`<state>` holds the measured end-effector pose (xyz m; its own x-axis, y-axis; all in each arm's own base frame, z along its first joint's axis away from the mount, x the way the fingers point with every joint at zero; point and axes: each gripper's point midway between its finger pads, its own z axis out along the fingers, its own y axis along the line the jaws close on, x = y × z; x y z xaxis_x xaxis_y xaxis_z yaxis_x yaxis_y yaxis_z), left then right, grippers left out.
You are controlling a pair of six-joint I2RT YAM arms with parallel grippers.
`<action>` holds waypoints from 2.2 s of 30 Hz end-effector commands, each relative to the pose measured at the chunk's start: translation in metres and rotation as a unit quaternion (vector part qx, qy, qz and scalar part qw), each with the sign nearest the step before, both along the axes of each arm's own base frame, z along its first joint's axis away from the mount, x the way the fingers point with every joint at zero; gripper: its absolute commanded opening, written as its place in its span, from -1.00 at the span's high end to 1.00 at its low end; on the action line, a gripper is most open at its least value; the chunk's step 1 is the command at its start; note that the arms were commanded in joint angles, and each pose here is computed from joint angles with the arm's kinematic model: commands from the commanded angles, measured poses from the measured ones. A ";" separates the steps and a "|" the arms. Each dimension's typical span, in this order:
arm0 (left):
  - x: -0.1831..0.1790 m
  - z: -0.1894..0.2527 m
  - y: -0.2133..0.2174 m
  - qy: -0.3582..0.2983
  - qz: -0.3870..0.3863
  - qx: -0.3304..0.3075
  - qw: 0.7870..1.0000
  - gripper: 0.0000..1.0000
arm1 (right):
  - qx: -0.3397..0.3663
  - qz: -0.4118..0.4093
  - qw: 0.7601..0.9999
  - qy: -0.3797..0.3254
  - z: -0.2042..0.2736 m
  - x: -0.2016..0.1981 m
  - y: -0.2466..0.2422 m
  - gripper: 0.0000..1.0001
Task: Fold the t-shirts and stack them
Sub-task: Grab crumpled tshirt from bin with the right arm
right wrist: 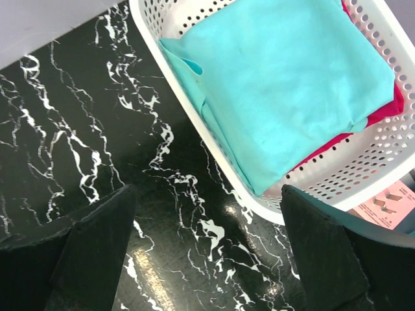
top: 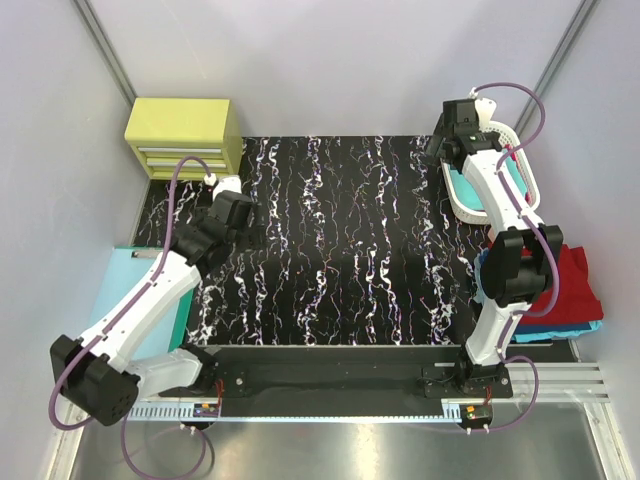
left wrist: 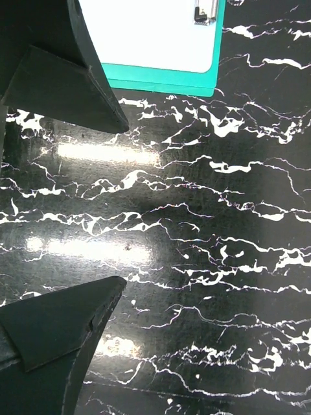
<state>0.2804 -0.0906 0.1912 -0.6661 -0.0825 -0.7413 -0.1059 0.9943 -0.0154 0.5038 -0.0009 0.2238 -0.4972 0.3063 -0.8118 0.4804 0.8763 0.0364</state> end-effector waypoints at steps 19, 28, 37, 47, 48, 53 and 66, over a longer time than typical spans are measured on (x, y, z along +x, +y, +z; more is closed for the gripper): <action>-0.018 0.006 -0.027 0.000 -0.030 -0.037 0.999 -0.85 | 0.038 -0.050 0.998 -0.020 -0.023 0.083 -0.031 -0.19; -0.019 0.004 -0.028 0.005 -0.034 -0.020 0.999 -0.92 | 0.060 -0.047 0.997 0.001 -0.053 0.092 -0.035 -0.17; -0.017 -0.005 -0.032 0.022 -0.041 -0.010 0.999 -0.93 | 0.074 -0.041 0.996 0.041 -0.092 0.088 -0.035 -0.19; -0.017 -0.014 -0.035 0.038 -0.045 -0.005 0.998 -0.93 | 0.101 -0.052 0.992 0.054 -0.122 0.095 -0.058 -0.18; -0.016 -0.015 -0.035 0.039 -0.045 -0.005 0.998 -0.93 | 0.103 -0.052 0.992 0.053 -0.123 0.095 -0.058 -0.17; -0.015 -0.017 -0.036 0.043 -0.043 -0.004 0.998 -0.93 | 0.116 -0.044 0.991 0.049 -0.124 0.101 -0.055 -0.14; -0.013 -0.020 -0.039 0.049 -0.047 0.003 0.998 -0.93 | 0.129 -0.034 0.990 0.049 -0.127 0.102 -0.049 0.13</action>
